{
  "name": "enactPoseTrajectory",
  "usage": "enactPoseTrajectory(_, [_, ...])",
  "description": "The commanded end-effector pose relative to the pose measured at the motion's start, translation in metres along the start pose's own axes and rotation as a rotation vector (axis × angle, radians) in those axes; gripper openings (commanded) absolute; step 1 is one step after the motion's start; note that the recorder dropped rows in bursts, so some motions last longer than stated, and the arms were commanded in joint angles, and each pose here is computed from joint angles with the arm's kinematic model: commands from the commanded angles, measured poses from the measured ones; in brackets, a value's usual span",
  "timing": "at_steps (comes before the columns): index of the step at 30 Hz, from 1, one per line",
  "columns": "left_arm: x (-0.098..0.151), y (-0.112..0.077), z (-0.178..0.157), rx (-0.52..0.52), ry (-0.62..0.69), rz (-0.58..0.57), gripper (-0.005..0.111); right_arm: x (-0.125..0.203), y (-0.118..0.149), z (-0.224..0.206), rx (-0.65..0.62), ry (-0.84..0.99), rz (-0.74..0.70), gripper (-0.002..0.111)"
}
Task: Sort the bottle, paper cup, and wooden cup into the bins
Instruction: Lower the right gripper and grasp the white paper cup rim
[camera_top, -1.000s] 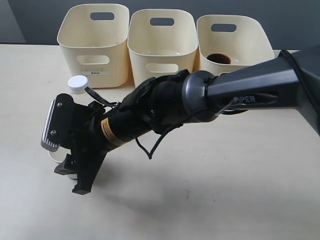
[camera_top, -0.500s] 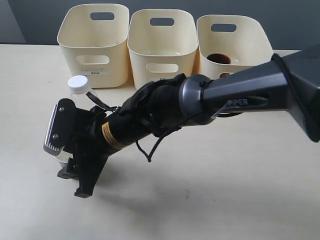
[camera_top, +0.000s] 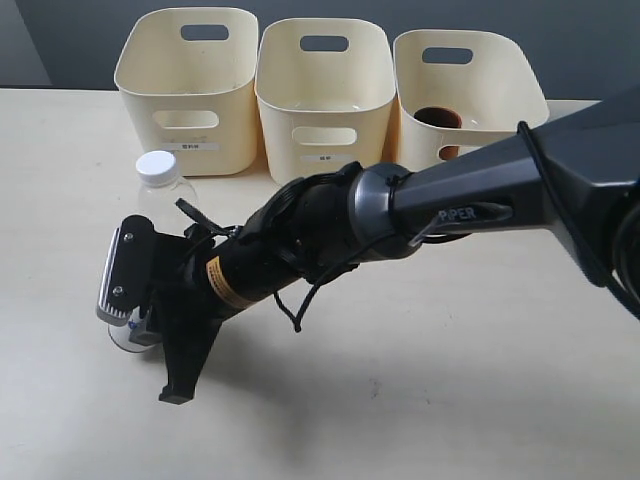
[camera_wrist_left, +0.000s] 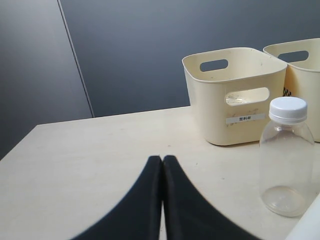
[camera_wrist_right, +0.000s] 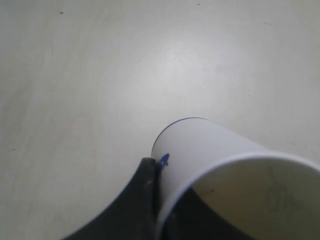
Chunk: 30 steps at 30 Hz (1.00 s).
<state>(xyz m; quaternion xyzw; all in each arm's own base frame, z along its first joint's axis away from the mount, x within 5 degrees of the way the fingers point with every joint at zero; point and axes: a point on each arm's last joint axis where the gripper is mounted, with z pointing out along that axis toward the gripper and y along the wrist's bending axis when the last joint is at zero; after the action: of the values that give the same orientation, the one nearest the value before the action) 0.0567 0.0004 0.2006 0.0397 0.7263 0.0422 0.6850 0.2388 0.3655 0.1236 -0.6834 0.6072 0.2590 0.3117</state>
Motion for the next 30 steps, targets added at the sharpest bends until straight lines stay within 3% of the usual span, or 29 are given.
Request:
enactPoseTrajectory(1, [0.0,0.0,0.0,-0.002,-0.01,-0.001,0.0,0.001,-0.002,0.0,0.007,0.002,-0.008,-0.001])
enactPoseTrajectory(22, [0.0,0.0,0.0,-0.002,-0.01,-0.001,0.0,0.001,-0.002,0.0,0.009,0.002,-0.012,-0.001])
enactPoseTrajectory(30, [0.0,0.0,0.0,-0.002,-0.01,-0.001,0.0,-0.02,-0.004,-0.02,0.044,-0.046,-0.046,-0.001])
